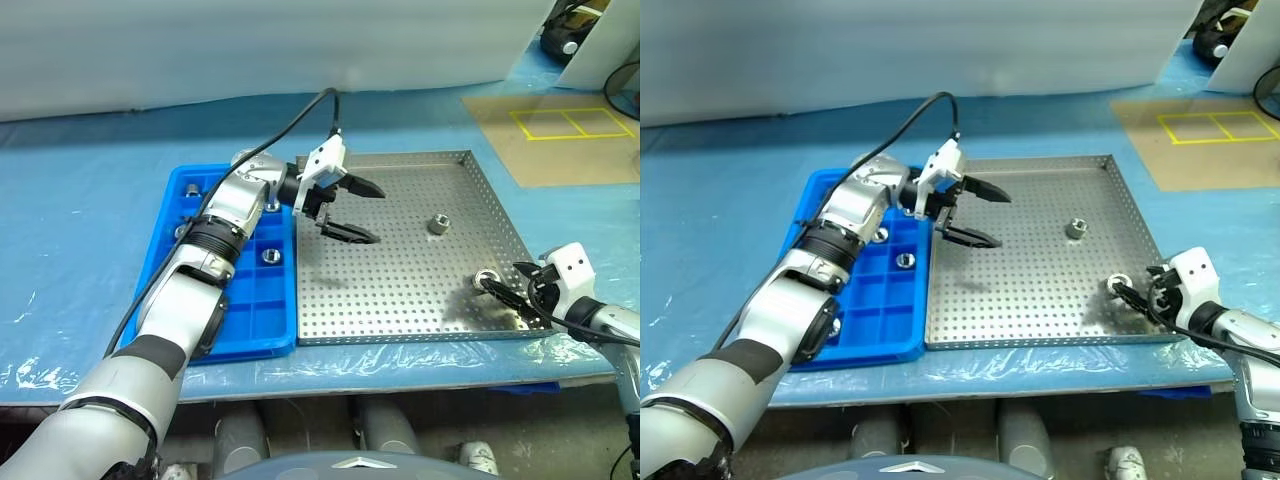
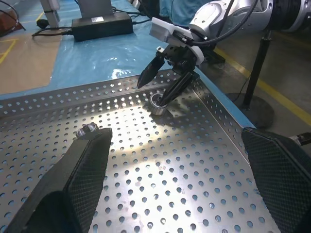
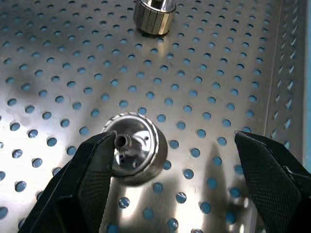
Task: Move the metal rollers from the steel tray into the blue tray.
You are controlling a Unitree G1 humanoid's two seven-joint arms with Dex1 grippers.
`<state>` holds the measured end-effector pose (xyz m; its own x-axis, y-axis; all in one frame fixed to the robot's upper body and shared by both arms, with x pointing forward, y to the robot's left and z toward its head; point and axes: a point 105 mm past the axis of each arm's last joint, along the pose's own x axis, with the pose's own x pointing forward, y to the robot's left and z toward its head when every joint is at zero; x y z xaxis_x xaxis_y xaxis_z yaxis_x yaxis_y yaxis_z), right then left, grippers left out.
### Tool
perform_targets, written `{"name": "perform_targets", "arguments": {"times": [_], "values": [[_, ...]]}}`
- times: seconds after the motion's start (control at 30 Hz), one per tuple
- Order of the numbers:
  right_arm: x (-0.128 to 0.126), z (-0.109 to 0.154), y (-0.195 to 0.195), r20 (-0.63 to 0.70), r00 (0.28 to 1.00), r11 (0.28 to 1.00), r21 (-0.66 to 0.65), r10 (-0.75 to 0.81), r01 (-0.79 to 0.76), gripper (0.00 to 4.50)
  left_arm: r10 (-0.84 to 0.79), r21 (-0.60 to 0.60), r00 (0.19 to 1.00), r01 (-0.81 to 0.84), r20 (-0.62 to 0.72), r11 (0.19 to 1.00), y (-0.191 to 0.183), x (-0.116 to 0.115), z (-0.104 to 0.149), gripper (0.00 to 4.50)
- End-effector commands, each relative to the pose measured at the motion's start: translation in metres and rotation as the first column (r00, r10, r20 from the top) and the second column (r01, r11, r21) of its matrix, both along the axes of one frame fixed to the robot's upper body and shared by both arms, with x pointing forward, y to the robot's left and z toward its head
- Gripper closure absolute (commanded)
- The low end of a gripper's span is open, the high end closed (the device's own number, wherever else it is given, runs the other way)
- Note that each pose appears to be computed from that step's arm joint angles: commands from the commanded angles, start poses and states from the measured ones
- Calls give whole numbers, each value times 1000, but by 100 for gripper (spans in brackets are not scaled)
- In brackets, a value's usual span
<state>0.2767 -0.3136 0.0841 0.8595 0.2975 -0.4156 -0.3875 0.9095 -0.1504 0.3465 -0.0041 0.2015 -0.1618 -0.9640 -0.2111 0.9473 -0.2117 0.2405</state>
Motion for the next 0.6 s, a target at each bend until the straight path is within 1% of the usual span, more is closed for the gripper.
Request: {"name": "perform_targets", "arguments": {"times": [0.03,0.17,0.23,0.33,0.43,0.5,0.6], "values": [[-1,3,1,0,1000,1000,15,-5,5,52,10,-25,999,-9,43,1000,3,0,13,3],[-2,1,5,-13,1000,1000,2,10,-10,52,20,-21,999,-19,37,1000,5,1,11,3],[-2,-5,8,-31,999,1000,-9,25,-25,52,21,-21,999,-21,37,1000,4,1,10,3],[-2,-10,23,-44,996,997,30,77,-76,52,23,-24,999,-22,39,999,4,1,11,3],[0,-9,29,-29,996,995,59,84,-83,114,26,-25,999,-25,42,999,4,1,11,3],[0,-11,32,-38,994,994,54,101,-98,185,30,-24,999,-29,45,999,5,1,11,3],[5,-13,29,-37,996,997,13,82,-82,289,38,-18,998,-37,48,999,9,1,10,3]]}}
